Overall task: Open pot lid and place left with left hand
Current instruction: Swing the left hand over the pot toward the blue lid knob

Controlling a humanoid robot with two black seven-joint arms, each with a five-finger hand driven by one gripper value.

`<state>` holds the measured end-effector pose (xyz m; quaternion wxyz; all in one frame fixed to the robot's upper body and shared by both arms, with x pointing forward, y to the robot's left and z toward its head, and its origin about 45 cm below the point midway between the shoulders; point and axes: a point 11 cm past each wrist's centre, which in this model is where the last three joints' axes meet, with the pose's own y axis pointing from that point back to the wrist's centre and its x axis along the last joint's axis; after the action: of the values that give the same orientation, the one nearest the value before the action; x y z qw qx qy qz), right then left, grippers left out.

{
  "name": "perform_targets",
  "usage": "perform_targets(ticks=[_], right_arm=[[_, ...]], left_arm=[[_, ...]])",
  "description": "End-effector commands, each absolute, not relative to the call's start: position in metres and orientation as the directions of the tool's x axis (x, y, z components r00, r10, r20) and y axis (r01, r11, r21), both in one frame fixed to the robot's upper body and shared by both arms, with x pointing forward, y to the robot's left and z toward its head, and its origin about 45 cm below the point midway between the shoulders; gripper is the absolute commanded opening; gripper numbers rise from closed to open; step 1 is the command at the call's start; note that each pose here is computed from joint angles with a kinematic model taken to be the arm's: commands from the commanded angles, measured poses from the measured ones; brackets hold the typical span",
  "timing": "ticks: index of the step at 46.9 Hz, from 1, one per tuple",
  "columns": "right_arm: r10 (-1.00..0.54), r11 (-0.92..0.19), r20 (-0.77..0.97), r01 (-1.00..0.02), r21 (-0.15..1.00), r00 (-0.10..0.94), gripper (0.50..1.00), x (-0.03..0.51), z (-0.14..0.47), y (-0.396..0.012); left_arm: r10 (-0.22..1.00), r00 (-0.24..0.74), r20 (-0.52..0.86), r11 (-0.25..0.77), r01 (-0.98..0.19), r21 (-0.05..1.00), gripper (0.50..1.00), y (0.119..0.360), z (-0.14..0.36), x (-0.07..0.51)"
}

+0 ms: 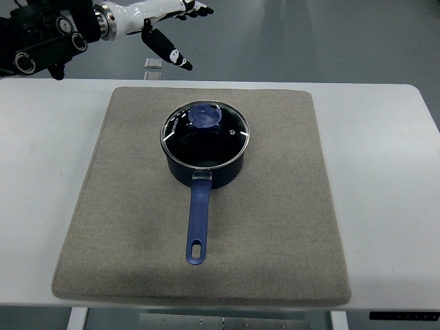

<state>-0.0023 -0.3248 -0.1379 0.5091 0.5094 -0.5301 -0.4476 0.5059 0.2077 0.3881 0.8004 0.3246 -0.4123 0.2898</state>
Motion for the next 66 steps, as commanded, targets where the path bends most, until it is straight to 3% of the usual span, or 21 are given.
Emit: perform_targets(ticks=[1,7,14,27,43,57,66], right_arm=[[-0.996,0.080,0.084,-0.085,0.993,0.037,0.917,-0.002,-0.138,-0.325],[-0.996,0.080,0.084,-0.085,0.993,0.038,0.917,-0.002,-0.138,-0.325],[-0.996,0.080,0.084,-0.085,0.993,0.038,0.917,-0.002,-0.138,-0.325],[-0.996,0.080,0.084,-0.085,0.993,0.038,0.917,-0.002,-0.138,-0.325],[-0.996,0.080,0.084,-0.085,0.993,0.037,0.917,-0.002,-0.138,-0.325],[-0.996,0.080,0.084,-0.085,0.993,0.038,0.917,-0.002,-0.138,-0.325],[-0.996,0.080,0.084,-0.085,0.993,0.037,0.917,-0.002,-0.138,-0.325]], left_arm=[[0.133,0.537,0.833,0.664,-0.673,0.327,0.981,0.205,0.397,0.499],[0.060,0.606,0.793,0.724,-0.574,0.384,0.979,0.195,0.414,0.489],[-0.064,0.617,0.784,0.725,-0.512,0.462,0.979,0.188,0.414,0.480],[-0.385,0.530,0.756,0.661,-0.413,0.627,0.979,0.177,0.390,0.462],[-0.487,0.447,0.751,0.652,-0.386,0.652,0.975,0.155,0.400,0.457],[-0.686,0.302,0.662,0.532,-0.413,0.739,0.975,0.153,0.396,0.458],[-0.684,0.248,0.686,0.576,-0.394,0.717,0.975,0.132,0.392,0.455]])
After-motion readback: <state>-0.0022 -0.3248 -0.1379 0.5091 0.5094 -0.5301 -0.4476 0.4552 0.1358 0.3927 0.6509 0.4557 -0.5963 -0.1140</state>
